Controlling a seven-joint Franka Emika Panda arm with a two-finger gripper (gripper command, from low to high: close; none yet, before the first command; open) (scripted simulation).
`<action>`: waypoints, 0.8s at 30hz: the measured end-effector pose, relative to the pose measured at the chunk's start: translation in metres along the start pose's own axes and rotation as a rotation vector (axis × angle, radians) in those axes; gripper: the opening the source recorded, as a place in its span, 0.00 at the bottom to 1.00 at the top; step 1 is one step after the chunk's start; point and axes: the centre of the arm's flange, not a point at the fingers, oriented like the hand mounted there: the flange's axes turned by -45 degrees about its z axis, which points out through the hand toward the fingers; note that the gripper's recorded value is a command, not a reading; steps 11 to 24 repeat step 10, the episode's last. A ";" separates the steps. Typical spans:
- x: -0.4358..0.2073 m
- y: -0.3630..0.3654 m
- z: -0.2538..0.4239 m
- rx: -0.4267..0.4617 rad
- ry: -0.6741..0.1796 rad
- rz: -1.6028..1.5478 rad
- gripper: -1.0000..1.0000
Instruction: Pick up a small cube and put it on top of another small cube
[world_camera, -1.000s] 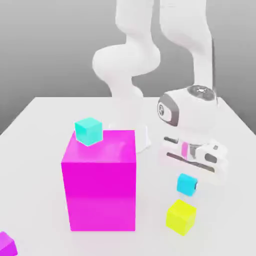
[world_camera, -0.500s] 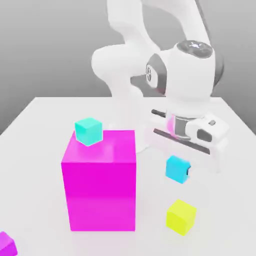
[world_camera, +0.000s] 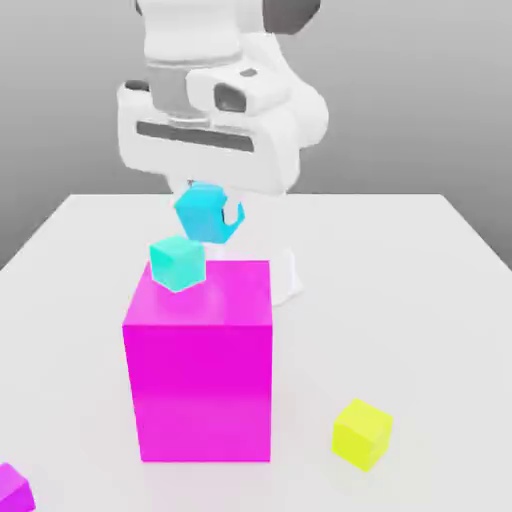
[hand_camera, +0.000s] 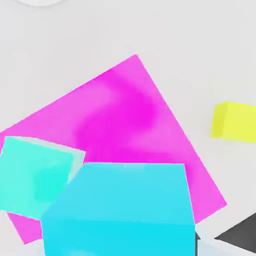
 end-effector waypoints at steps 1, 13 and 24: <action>0.006 -0.009 -0.003 0.006 -0.012 -0.030 0.00; 0.015 -0.020 0.056 0.022 -0.036 -0.083 1.00; 0.015 -0.020 0.056 0.022 -0.036 -0.083 1.00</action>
